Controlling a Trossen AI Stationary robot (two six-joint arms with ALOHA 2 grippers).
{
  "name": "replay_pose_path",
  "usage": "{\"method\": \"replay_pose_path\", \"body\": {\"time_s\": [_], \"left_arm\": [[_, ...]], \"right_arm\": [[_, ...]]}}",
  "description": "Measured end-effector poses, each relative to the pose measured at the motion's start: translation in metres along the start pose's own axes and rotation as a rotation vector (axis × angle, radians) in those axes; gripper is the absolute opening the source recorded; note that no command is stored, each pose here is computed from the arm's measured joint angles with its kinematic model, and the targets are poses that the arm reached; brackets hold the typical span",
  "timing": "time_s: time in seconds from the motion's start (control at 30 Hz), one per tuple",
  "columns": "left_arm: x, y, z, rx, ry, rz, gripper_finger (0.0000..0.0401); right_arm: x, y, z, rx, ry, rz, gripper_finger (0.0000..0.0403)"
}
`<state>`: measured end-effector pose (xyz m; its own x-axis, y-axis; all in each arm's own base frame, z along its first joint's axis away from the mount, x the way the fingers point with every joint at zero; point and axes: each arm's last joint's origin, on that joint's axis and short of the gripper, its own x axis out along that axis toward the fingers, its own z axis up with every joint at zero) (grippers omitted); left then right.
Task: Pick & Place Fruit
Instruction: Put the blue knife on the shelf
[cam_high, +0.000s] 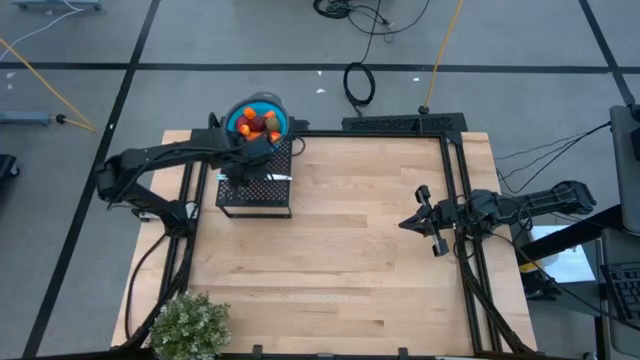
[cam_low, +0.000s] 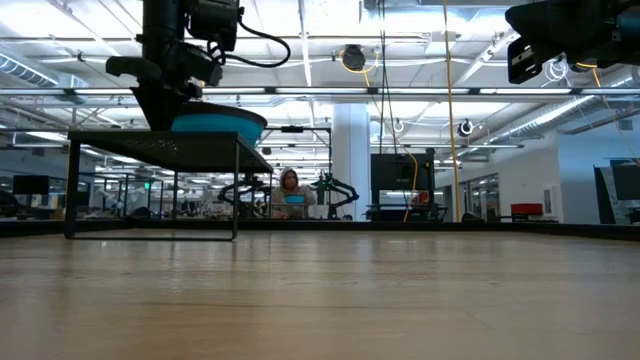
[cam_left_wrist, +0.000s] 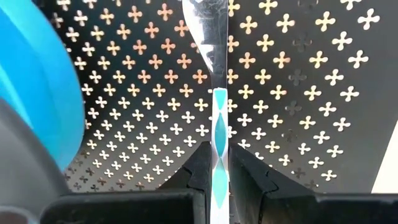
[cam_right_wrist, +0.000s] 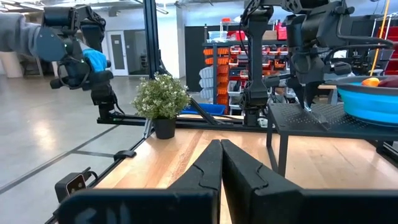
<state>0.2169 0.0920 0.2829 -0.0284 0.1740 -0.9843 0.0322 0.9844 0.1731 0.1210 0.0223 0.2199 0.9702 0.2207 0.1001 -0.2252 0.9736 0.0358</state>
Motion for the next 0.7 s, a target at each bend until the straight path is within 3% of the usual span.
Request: {"method": "replay_pose_path", "body": {"time_s": [0.7], "left_arm": [[0.0100, 0.0038, 0.0066, 0.007, 0.032, -0.032, 0.0040]], "right_arm": [[0.0000, 0.0000, 0.0000, 0.000, 0.000, 0.000, 0.0000]]}}
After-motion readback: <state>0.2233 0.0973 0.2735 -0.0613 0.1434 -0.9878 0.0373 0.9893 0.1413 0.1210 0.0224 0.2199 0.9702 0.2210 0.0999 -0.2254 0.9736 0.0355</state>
